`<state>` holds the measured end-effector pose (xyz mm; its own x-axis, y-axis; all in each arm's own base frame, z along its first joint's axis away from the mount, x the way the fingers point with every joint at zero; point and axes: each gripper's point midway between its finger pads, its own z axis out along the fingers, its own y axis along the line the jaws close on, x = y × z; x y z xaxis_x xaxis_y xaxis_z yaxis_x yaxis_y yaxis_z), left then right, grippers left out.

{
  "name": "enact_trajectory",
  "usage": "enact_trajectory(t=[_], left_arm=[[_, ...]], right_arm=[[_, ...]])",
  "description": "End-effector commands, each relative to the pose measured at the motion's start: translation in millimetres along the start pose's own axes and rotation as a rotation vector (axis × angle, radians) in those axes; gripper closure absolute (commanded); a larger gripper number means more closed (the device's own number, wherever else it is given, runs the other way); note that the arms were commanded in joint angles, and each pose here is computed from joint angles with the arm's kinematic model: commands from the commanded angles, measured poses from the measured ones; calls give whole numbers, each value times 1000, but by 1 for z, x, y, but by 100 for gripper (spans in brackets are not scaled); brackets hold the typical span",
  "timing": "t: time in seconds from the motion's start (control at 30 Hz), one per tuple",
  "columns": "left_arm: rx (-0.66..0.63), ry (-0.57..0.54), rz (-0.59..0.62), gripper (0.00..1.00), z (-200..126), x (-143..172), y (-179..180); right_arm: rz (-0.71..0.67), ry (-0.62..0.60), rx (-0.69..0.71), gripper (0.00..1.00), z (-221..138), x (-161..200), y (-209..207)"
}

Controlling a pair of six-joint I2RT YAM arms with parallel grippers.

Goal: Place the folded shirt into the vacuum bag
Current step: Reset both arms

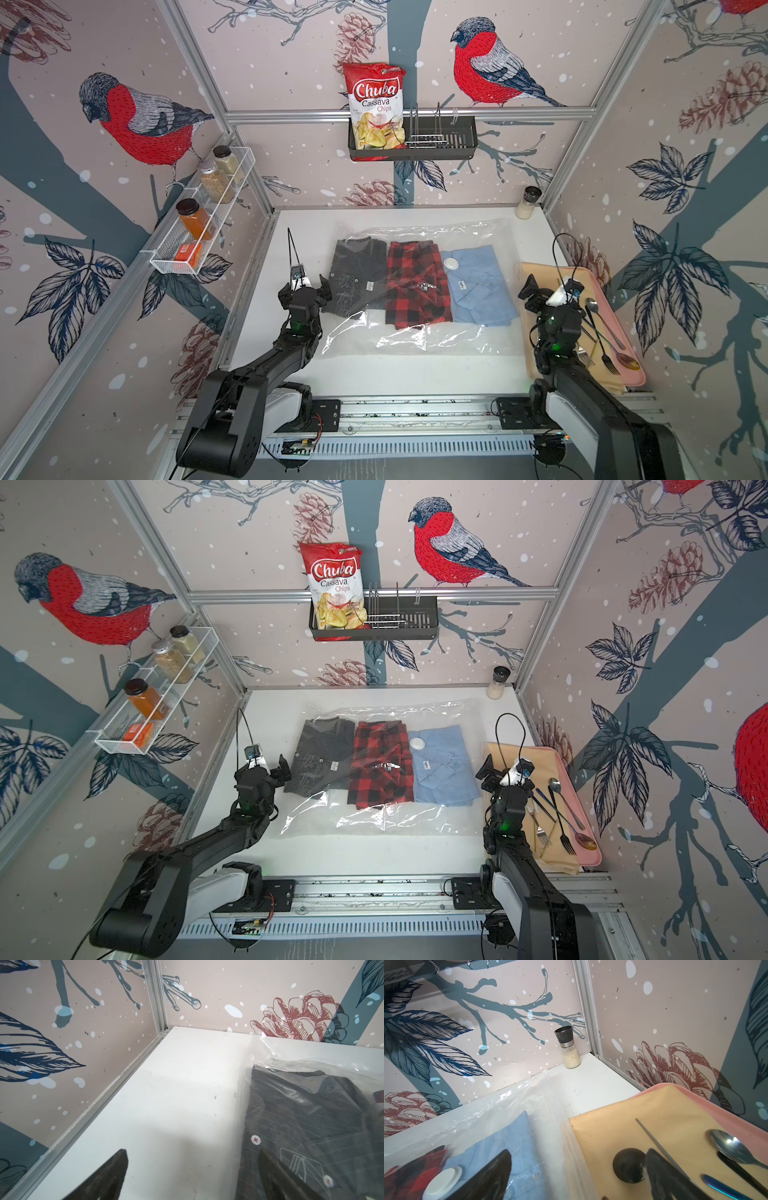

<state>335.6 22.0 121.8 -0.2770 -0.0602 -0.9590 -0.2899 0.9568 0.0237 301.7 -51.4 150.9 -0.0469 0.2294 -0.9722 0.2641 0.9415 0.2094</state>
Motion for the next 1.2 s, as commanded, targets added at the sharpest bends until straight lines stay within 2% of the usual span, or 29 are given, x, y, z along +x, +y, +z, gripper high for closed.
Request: enact_trajectory(t=[0.0,0.1,0.23,0.37,0.4,0.47,0.57,0.63,0.67,0.73,0.83,1.17], left_arm=[[20,-143,-41,3,8,-29,-4],[-35,-107,-63,1,23,-26,1],[-59,-114,-11,1,34,-29,-1],[-88,-194,-23,1,28,-31,10],[-79,-229,-17,0,27,-32,10],[-31,-179,2,2,33,-25,0],[-12,-185,-2,1,35,-25,-1],[37,-197,-12,1,32,-20,-2],[40,-226,-10,1,30,-22,-1],[39,-174,-9,1,35,-17,-2],[39,-217,-11,1,31,-21,-1],[41,-212,-9,1,30,-21,-2]], right_arm=[[28,-146,4,0,3,-31,1],[32,-156,2,0,8,-25,0],[14,-137,21,0,18,-10,-3],[-31,-170,-46,0,19,-3,11],[-53,-186,-63,0,19,-4,17],[-82,-114,-50,0,29,6,20],[-143,-18,-98,0,53,20,37],[-174,-11,-92,0,58,23,43],[-166,-1,-82,0,60,23,40],[-159,1,-81,0,61,23,39],[-158,-4,-83,0,60,23,39],[-162,-11,-82,0,58,22,40]])
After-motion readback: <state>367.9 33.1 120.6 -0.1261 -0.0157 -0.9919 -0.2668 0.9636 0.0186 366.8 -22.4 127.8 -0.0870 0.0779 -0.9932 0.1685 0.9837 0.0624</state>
